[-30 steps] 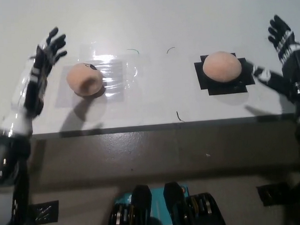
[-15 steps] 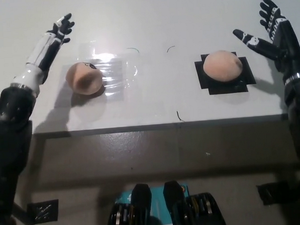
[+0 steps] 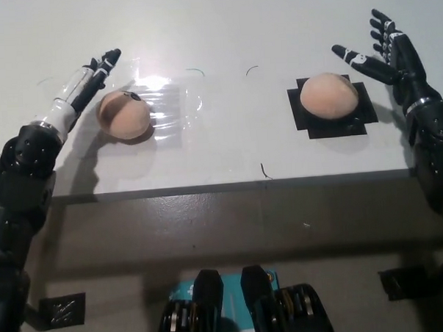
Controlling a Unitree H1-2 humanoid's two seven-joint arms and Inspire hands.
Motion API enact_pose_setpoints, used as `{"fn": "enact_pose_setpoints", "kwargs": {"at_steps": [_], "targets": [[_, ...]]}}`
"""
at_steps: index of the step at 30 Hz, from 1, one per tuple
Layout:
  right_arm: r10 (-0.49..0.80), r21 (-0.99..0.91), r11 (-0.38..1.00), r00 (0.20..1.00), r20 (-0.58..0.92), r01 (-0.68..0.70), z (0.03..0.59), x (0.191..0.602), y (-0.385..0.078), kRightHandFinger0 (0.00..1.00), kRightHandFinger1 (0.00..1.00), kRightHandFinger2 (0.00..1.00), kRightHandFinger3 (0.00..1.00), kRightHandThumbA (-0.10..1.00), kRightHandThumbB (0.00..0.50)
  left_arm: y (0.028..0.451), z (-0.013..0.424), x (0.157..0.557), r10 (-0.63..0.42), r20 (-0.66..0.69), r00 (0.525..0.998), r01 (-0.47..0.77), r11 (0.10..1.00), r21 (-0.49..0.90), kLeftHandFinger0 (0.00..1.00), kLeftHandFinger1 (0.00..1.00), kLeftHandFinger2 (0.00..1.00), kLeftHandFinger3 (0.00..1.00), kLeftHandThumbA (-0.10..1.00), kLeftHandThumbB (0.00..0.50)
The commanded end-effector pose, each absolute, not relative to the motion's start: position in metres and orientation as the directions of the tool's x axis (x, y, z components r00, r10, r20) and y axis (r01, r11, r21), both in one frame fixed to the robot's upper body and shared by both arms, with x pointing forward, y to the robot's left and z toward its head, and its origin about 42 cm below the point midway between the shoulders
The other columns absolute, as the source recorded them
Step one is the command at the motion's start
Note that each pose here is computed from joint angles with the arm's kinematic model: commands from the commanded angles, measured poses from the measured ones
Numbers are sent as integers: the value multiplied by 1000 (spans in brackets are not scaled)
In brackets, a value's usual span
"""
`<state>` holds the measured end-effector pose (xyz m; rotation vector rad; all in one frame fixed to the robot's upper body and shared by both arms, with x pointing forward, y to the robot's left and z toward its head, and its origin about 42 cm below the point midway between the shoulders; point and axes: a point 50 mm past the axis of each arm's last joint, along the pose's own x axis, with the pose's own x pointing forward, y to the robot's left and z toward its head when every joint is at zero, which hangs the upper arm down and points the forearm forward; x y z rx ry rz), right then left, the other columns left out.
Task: Use both hands to push two dumpling toys together to the middle
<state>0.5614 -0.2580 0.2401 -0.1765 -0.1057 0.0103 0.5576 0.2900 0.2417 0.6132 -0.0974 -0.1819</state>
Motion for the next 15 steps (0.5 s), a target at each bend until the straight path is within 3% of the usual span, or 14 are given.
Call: {"fn": "enact_pose_setpoints", "kwargs": {"at_steps": [1,3,12,15], "targets": [[35,-177,984,971,236,7,286,576,-251,1000,1000,1000,1000,1000,324,285,278,568,-217,158,963,65,761,645,1000,1000,1000,1000,1000,329],[36,-178,984,975,220,4,277,574,-249,1000,1000,1000,1000,1000,299,284,270,566,-218,143,966,73,752,656,1000,1000,1000,1000,1000,334],[80,-166,985,981,179,-50,248,567,-222,1000,1000,1000,1000,1000,315,280,265,564,-244,165,956,87,769,633,1000,1000,1000,1000,1000,319],[98,-139,988,979,179,-73,240,564,-215,1000,1000,1000,1000,1000,295,278,264,564,-240,153,959,91,768,634,1000,1000,1000,1000,1000,344]]}}
